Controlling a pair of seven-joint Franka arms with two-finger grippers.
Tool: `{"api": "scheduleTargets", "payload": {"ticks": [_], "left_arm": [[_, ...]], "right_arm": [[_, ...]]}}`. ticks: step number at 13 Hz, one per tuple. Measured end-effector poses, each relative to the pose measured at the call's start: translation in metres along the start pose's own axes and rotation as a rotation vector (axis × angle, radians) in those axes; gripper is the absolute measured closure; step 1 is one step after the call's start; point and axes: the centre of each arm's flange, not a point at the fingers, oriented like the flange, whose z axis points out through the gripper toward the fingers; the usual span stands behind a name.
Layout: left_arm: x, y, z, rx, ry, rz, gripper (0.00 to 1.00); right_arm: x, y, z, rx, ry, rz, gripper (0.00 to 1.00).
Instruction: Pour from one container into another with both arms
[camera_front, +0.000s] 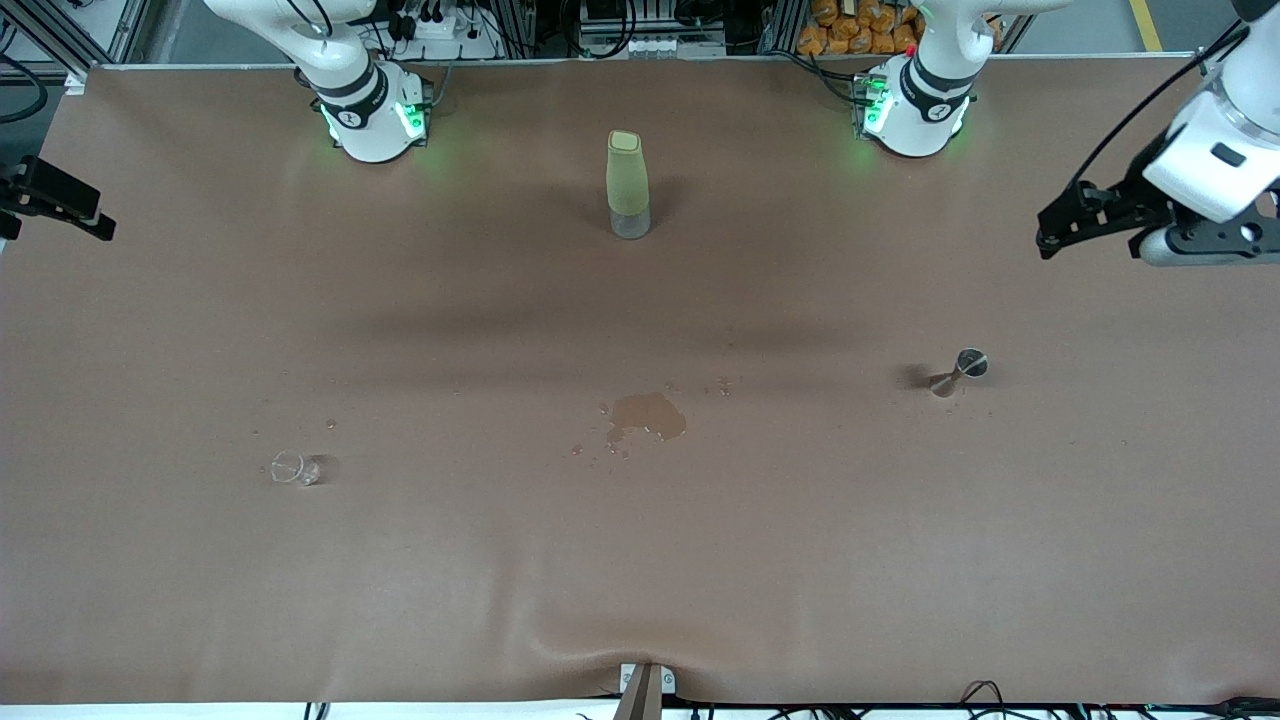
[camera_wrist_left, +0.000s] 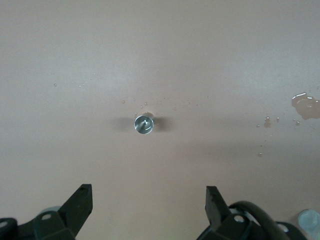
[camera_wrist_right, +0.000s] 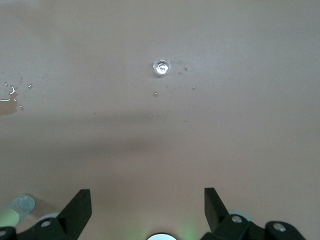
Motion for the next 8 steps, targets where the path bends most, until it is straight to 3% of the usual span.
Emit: {"api": "scheduleTargets", "payload": {"ticks": [8], "left_arm": [[-0.011,-0.021,-0.019,-0.004,0.035,-0.034,0.00]], "right_arm": [[0.001,0.000,0.001,-0.001,0.001,0.000,0.00]]}}
